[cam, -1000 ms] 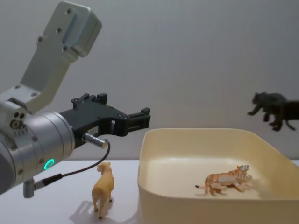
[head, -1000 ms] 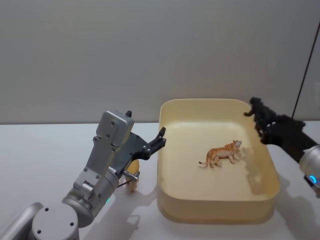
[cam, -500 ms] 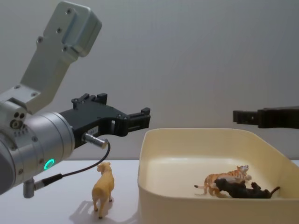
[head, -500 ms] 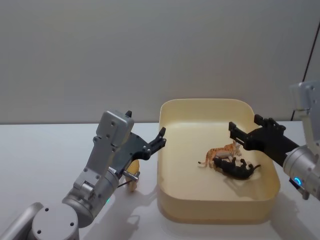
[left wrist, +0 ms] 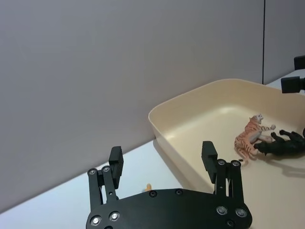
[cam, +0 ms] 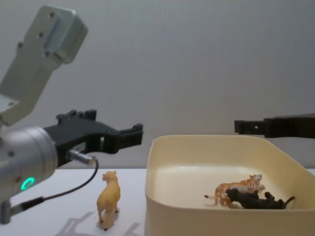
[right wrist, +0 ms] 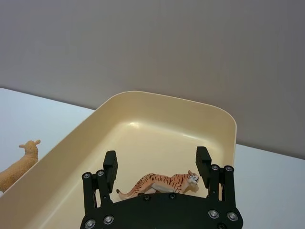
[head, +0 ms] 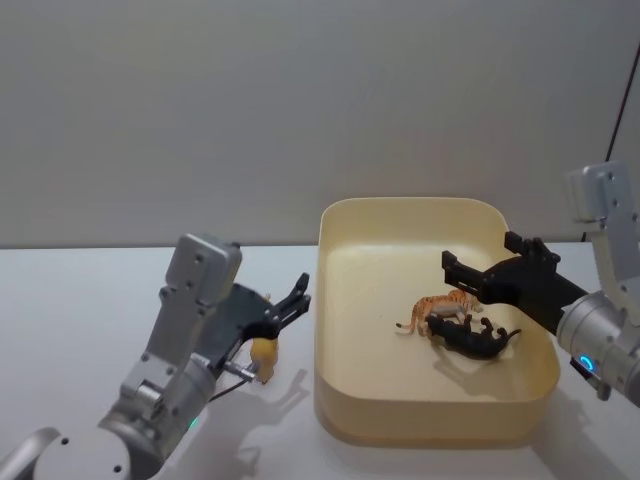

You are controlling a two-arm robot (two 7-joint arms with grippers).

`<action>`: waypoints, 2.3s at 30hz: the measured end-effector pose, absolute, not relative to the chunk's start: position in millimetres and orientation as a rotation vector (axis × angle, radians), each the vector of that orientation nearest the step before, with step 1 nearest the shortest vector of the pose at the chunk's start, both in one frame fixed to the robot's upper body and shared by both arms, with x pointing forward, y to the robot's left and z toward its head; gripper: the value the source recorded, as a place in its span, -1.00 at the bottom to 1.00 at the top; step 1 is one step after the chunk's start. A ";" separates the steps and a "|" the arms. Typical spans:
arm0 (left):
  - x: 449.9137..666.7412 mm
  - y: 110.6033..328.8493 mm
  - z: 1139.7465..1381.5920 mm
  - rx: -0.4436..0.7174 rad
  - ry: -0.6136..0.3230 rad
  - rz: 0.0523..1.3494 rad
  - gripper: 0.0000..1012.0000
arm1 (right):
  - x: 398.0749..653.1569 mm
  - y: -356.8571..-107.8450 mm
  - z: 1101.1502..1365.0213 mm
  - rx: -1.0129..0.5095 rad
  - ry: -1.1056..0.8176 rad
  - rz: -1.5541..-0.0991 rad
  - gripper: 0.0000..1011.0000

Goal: Pick up the toy alternately with two hands and place it into the central storage box.

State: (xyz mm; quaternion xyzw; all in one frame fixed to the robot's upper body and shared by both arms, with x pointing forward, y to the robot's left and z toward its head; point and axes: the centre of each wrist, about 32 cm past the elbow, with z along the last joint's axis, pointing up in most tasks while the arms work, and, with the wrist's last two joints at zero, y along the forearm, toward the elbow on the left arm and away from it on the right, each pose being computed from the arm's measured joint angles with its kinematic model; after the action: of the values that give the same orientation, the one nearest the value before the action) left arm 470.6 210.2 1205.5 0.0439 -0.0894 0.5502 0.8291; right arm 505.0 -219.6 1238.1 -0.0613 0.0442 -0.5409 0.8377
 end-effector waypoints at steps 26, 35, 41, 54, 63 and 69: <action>467.4 242.1 1184.5 0.210 0.053 1.096 0.98 | 505.5 -217.4 1238.4 -0.137 0.097 -1.135 0.98; 479.1 245.2 1170.9 0.216 0.097 1.080 0.98 | 505.5 -217.2 1238.4 -0.138 0.097 -1.135 0.98; 487.6 245.9 1162.0 0.205 0.119 1.077 0.98 | 505.5 -217.2 1238.4 -0.138 0.097 -1.135 0.98; 497.6 245.8 1151.8 0.188 0.142 1.075 0.50 | 505.5 -217.2 1238.4 -0.138 0.097 -1.135 0.98; 499.3 245.3 1150.5 0.184 0.145 1.073 -0.01 | 505.5 -217.2 1238.4 -0.138 0.097 -1.135 0.98; 499.1 241.0 1157.0 0.187 0.124 1.089 -0.18 | 505.5 -217.2 1238.4 -0.138 0.097 -1.135 0.98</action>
State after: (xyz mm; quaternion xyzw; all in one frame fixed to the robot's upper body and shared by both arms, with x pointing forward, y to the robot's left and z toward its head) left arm 499.1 241.0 1157.0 0.0889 0.0589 0.5170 0.8493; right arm 505.5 -217.2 1238.4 -0.0652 0.0458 -0.5369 0.8399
